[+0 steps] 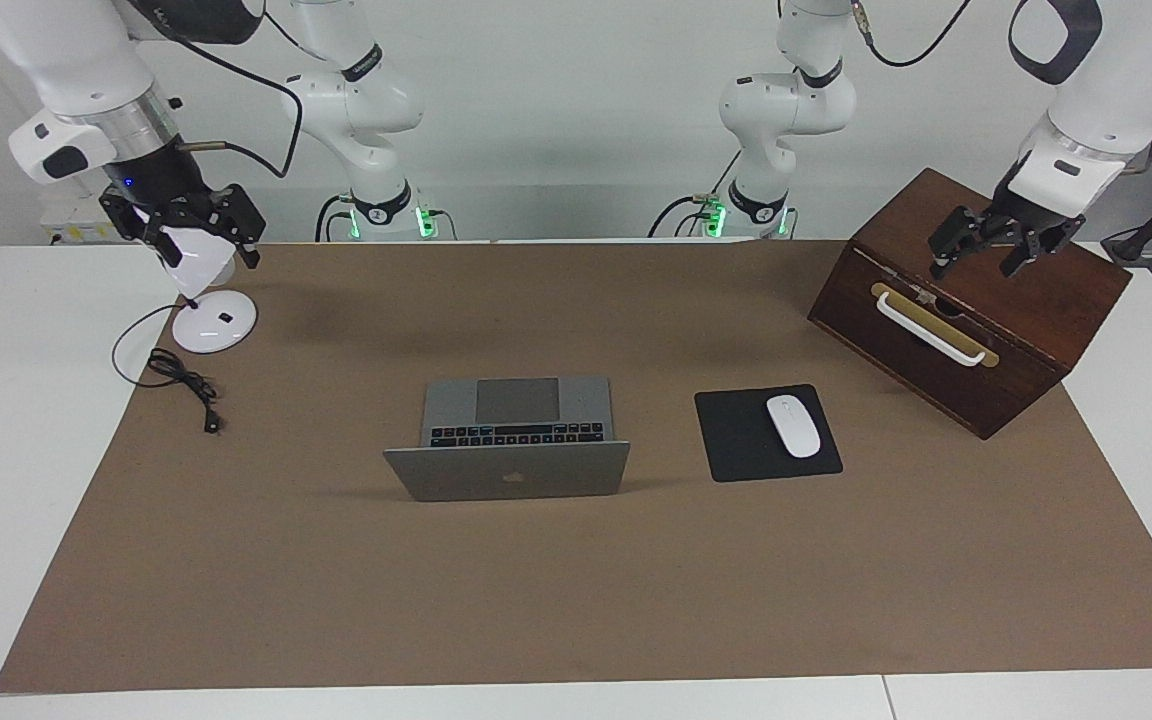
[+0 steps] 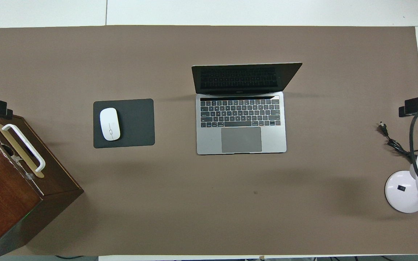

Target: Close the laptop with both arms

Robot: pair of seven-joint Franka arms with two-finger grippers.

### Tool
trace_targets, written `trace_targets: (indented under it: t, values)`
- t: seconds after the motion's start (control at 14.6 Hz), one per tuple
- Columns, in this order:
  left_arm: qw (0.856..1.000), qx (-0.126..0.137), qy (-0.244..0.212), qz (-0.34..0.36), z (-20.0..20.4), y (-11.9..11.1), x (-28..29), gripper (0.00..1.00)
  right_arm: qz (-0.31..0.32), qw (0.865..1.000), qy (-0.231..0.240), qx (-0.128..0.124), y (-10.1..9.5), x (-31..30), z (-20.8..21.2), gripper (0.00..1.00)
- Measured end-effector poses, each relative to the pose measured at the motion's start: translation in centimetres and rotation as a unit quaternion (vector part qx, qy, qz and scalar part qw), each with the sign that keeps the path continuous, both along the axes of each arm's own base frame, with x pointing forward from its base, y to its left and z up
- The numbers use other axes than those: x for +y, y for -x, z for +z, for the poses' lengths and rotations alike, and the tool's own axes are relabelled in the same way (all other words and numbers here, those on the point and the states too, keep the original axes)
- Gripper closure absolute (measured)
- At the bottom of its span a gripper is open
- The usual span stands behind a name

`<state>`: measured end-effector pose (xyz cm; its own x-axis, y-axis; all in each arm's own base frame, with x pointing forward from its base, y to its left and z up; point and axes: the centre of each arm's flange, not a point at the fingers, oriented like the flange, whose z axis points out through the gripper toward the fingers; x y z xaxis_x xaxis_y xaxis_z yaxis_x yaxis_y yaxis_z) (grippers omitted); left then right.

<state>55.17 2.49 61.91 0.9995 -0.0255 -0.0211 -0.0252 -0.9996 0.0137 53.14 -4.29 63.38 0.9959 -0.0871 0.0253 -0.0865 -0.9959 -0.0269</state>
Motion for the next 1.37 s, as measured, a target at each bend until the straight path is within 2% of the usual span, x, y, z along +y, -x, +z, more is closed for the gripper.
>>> trace_targets:
  t: [0.62,0.89,0.96,1.1,1.37]
  values:
    - [1.0,-0.006,0.0,-0.005,0.7,0.3,-0.5,0.0,-0.005,1.0,0.005,-0.001,0.1,-1.8,0.0,0.0]
    - [1.0,-0.006,0.0,-0.004,0.7,0.3,-1.2,0.0,0.006,1.0,0.009,-0.011,0.0,-2.5,0.3,0.0]
    - [1.0,-0.006,0.0,0.0,0.7,0.3,-1.2,0.08,0.004,1.0,0.01,-0.013,0.0,-2.7,0.4,0.0]
    - [1.0,-0.006,0.0,0.006,0.7,0.3,-1.2,0.35,0.003,1.0,0.01,-0.016,0.0,-2.9,0.7,0.0]
    - [1.0,-0.018,0.0,0.011,0.9,0.1,-1.2,0.81,0.003,1.0,0.011,-0.018,-0.1,-3.0,0.8,0.0]
